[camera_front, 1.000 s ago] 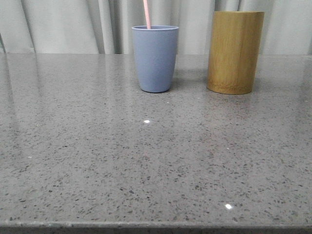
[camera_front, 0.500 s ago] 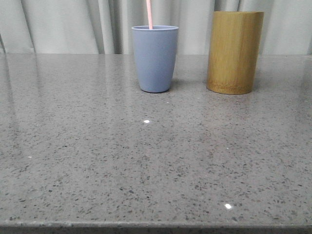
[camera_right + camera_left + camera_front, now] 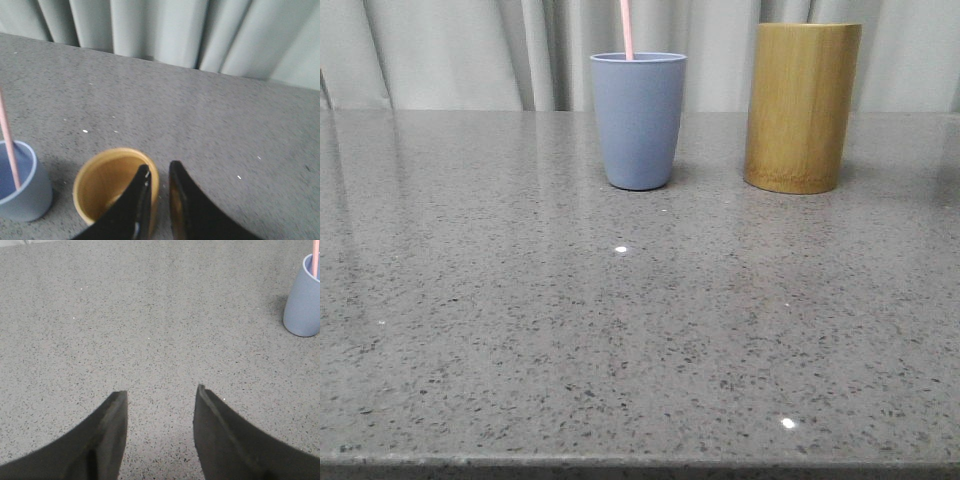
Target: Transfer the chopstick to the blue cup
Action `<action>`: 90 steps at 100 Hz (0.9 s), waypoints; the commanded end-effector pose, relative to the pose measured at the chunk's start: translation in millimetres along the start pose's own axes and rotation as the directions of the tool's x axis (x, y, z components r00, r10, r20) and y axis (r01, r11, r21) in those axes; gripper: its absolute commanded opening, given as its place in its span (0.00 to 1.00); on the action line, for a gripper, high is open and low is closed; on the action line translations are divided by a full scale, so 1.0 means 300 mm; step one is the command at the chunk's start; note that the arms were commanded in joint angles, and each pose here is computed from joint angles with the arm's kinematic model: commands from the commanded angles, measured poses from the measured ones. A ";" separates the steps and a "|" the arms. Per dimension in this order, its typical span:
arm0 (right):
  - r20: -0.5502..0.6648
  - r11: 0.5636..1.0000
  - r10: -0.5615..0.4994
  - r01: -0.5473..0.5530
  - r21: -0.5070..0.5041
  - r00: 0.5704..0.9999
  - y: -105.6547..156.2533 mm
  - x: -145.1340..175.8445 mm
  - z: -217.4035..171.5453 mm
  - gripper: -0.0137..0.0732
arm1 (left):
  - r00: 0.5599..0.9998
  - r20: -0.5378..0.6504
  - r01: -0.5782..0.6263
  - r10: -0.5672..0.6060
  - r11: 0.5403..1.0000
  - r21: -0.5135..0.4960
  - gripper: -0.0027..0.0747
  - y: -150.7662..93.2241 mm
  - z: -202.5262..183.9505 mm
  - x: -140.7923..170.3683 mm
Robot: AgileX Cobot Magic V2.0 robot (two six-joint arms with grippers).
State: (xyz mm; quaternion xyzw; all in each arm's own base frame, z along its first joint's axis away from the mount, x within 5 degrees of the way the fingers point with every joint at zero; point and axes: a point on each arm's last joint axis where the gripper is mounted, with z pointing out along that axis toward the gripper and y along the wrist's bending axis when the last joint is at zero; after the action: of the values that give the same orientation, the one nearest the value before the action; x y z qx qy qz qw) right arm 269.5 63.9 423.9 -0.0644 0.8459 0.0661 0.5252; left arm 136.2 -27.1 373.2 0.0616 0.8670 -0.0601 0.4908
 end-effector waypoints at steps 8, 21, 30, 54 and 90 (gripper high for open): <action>0.190 0.999 0.015 -0.022 0.032 0.982 -0.048 0.036 -0.151 0.29 | 0.991 0.134 0.013 -0.014 1.000 0.007 0.44 -0.002 -0.023 -0.053; 0.204 0.997 0.025 -0.039 0.062 0.979 -0.076 0.133 -0.216 0.29 | 0.991 0.131 0.013 -0.014 1.000 0.007 0.44 -0.002 -0.020 -0.050; 0.218 0.995 0.030 -0.050 0.084 0.975 -0.092 0.195 -0.262 0.29 | 0.991 0.130 0.016 -0.017 1.000 0.010 0.40 -0.002 -0.011 -0.042; 0.272 0.987 0.041 -0.081 0.138 0.961 -0.115 0.347 -0.385 0.29 | 0.984 0.176 0.027 -0.030 0.999 0.024 0.14 -0.002 -0.009 0.012; 0.353 0.986 0.036 -0.090 0.137 0.935 -0.102 0.509 -0.492 0.04 | 0.968 0.249 0.025 -0.032 0.999 0.029 0.01 0.004 -0.046 0.120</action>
State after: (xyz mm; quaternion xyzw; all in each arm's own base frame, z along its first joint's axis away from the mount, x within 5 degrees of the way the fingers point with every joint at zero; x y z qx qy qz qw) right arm 85.1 2.2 339.8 0.0188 0.7823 0.0316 0.6218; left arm 110.0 -22.3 337.4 0.0569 0.8331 -0.0725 0.5454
